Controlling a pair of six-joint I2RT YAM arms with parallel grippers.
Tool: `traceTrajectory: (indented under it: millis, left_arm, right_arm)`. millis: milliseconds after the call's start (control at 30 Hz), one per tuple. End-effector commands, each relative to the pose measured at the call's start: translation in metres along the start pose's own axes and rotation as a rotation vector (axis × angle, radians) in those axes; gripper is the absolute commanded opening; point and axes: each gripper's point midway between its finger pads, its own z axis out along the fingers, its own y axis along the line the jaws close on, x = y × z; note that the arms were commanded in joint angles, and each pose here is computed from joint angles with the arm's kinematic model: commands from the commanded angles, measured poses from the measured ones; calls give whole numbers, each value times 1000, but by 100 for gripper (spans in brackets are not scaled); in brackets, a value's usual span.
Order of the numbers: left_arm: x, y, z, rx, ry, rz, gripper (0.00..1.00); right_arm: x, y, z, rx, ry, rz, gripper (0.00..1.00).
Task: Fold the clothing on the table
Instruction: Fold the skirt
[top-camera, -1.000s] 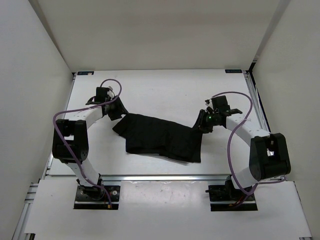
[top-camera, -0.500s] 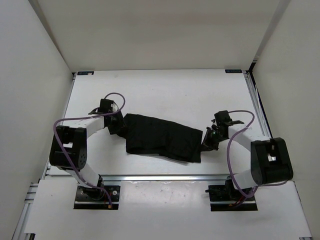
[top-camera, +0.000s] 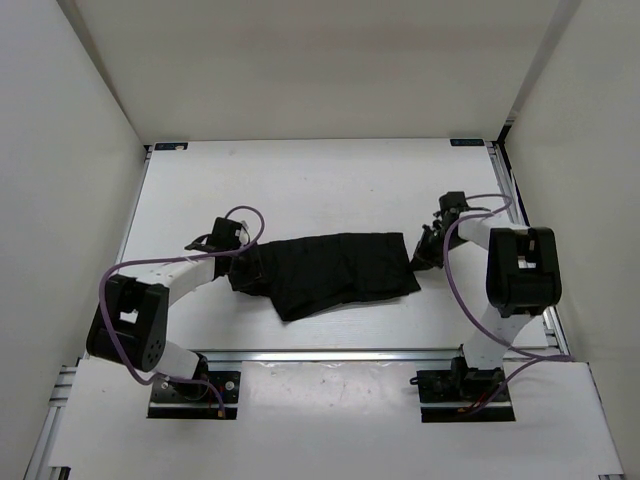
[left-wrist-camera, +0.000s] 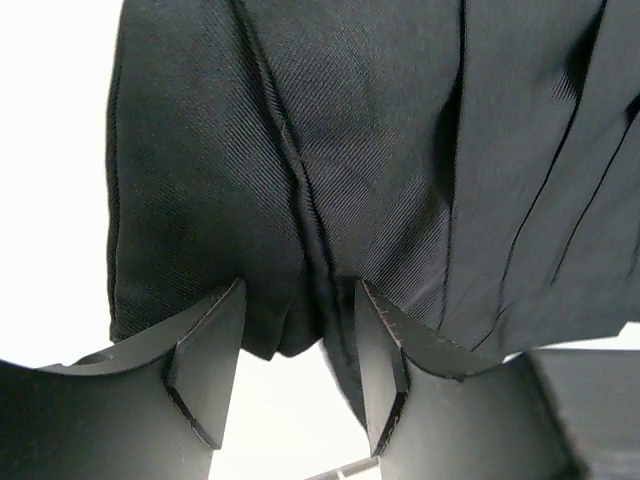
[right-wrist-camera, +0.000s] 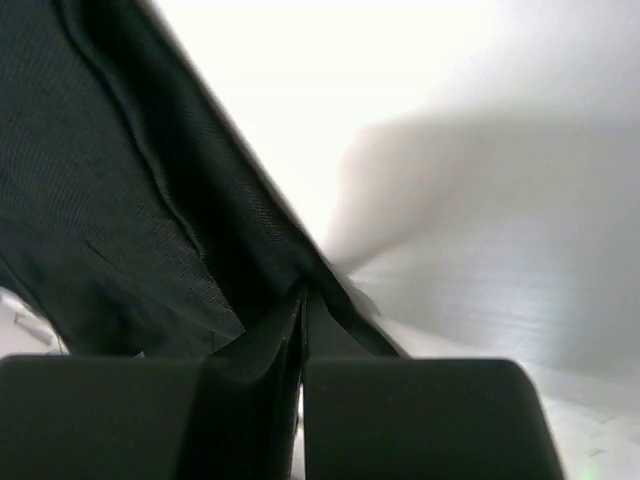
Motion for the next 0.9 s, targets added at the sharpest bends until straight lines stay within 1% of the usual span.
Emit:
traceTrajectory:
  millis: [0, 33, 67, 100, 133, 167, 200, 267, 367, 433, 500, 600, 700, 867]
  left_arm:
    - [8, 1, -10, 14, 24, -23, 58]
    - [1, -2, -15, 21, 11, -23, 59]
    - [-6, -3, -19, 32, 1, -35, 59]
    - [-16, -7, -25, 51, -15, -47, 59]
    - [-29, -12, -31, 67, -42, -51, 59]
    - [-43, -18, -38, 85, -71, -52, 60]
    - [-48, -22, -43, 102, -76, -59, 60]
    - [-70, -33, -56, 144, -113, -67, 59]
    - [-90, -42, -66, 204, -151, -97, 61]
    - [-91, -43, -64, 227, -144, -117, 60]
    - [-84, -35, -55, 218, -130, -138, 59]
    - [-75, -25, -44, 189, -117, -166, 57]
    - [-67, -17, -34, 188, -102, -207, 57]
    - [-61, -19, -24, 197, -95, -222, 56]
  right_arm:
    - [-40, 6, -14, 46, -94, -71, 1]
    - [-44, 15, -19, 32, -97, -90, 2]
    - [-51, 28, -32, 13, -138, -123, 6]
    - [-43, 35, -39, 13, -137, -147, 13]
    - [-45, 44, -48, 5, -153, -176, 19]
    - [-40, 56, -58, -18, -164, -216, 20]
    - [-37, 67, -66, -40, -184, -234, 25]
    - [-28, 79, -73, -76, -188, -274, 29]
    - [-17, 81, -74, -90, -182, -285, 30]
    - [-12, 74, -68, -83, -166, -271, 30]
    - [-5, 63, -60, -70, -132, -243, 29]
    - [1, 56, -59, -65, -131, -235, 28]
    - [2, 50, -61, -68, -144, -217, 28]
    - [2, 38, -58, -41, -139, -202, 28]
